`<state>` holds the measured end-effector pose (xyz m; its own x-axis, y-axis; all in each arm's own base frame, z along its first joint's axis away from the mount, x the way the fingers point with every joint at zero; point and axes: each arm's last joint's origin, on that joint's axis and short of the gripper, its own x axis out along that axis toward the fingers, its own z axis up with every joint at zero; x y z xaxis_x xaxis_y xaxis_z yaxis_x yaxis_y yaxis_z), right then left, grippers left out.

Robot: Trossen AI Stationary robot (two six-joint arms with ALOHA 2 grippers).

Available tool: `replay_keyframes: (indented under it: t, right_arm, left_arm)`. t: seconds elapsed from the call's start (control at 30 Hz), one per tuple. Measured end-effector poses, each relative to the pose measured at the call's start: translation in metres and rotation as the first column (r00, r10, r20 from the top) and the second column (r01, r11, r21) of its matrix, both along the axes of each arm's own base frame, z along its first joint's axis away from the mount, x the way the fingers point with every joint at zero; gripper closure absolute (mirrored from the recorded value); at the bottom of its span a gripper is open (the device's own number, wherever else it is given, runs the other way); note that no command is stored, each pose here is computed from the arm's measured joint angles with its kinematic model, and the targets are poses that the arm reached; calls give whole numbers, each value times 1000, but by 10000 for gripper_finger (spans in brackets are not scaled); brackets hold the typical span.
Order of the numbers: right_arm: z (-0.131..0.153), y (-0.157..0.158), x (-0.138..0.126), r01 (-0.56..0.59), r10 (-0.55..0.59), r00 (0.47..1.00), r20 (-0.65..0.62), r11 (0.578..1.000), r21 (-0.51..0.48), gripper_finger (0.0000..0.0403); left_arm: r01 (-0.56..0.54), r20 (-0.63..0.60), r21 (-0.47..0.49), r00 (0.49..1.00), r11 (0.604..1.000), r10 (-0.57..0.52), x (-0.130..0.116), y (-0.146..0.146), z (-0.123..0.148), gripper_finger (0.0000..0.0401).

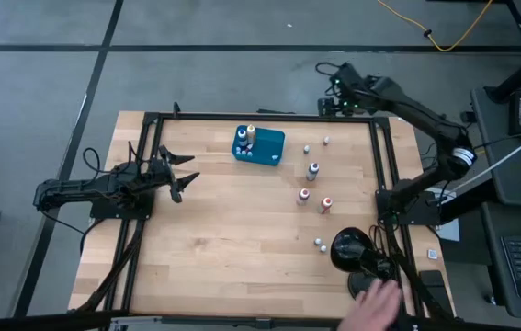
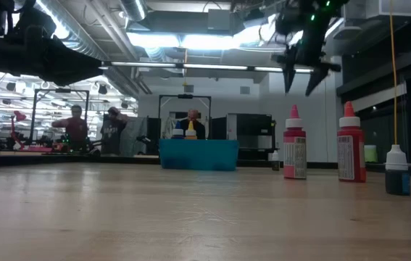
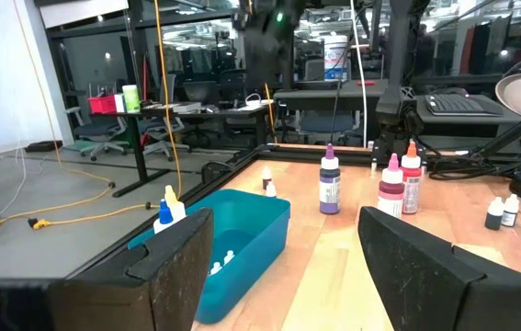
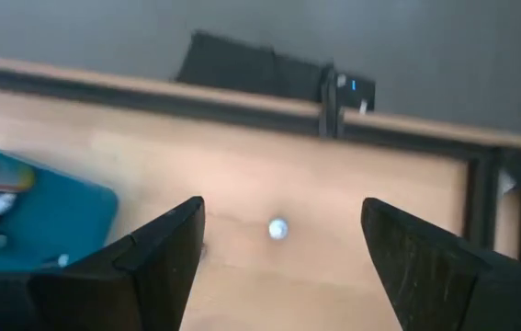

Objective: Pick & Place food coloring
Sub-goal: Put the small red food coloring bottle into the blue bin

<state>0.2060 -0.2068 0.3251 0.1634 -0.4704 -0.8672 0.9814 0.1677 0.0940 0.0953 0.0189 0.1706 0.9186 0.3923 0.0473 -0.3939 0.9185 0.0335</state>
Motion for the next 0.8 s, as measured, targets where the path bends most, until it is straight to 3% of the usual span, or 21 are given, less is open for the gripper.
replay_keyframes:
  t: [0.2,0.5,0.8]
  right_arm:
    - [-49,-5,5,54,-48,997,-54,993,107,108]
    - [-108,0,5,52,-43,996,-75,991,122,108]
    - [-146,-5,19,31,-20,996,-84,992,125,108]
  left_arm:
    - [0,0,0,1000,1000,0,0,0,0,134]
    - [0,0,0,1000,1000,0,0,0,0,134]
    - [1,0,0,1000,1000,-1,0,0,0,134]
